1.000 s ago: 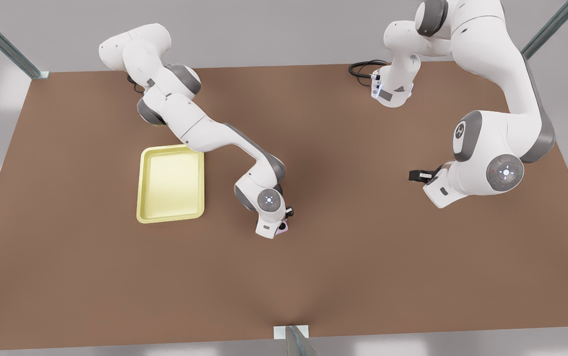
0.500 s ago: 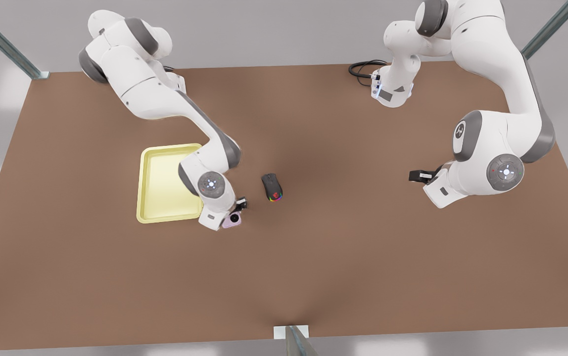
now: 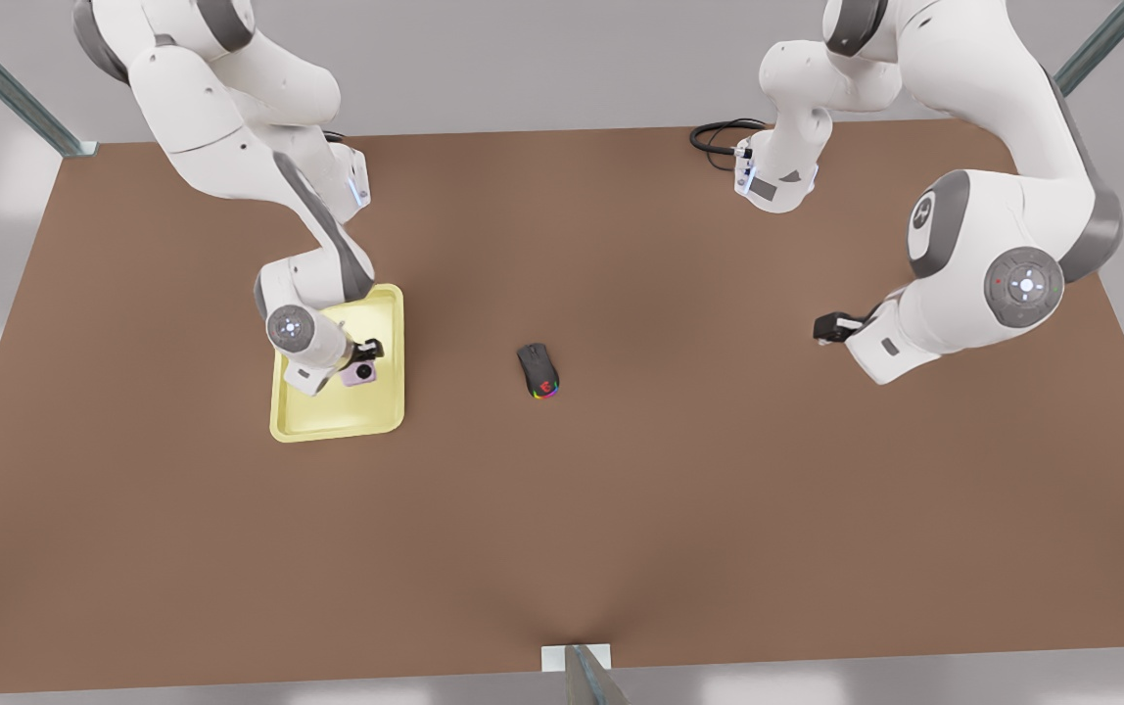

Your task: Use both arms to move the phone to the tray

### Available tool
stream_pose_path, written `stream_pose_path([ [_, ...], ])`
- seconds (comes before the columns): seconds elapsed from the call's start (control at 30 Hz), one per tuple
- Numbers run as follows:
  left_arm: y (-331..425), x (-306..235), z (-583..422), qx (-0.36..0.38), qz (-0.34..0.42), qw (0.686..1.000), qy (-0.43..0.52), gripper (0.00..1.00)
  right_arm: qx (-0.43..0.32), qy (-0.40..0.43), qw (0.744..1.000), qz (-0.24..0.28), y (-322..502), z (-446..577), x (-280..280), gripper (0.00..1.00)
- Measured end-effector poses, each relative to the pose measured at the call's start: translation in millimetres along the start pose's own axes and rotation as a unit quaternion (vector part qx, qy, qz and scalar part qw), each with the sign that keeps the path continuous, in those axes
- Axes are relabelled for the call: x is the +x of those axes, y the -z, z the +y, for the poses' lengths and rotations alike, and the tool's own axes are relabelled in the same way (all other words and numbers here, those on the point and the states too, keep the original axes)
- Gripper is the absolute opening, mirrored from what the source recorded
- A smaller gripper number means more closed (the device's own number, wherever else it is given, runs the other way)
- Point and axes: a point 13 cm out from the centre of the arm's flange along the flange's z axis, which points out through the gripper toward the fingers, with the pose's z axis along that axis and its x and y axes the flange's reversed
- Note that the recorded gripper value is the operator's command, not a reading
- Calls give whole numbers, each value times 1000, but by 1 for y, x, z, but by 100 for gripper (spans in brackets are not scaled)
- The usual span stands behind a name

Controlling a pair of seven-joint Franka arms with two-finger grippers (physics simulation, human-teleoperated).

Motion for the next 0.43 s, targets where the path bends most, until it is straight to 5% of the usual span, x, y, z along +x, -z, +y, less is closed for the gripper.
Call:
stream_pose_path([
  [0.1,9,3,0,-1,-14,1000,1,100,0,0,999,-46,27,-16,-29,100],
  [0.27,17,5,0,-1,-27,1000,1,100,29,-16,980,-198,324,-48,-157,100],
  [0.43,18,5,3,-6,-28,1000,2,100,37,-43,990,-132,386,-74,-118,100],
])
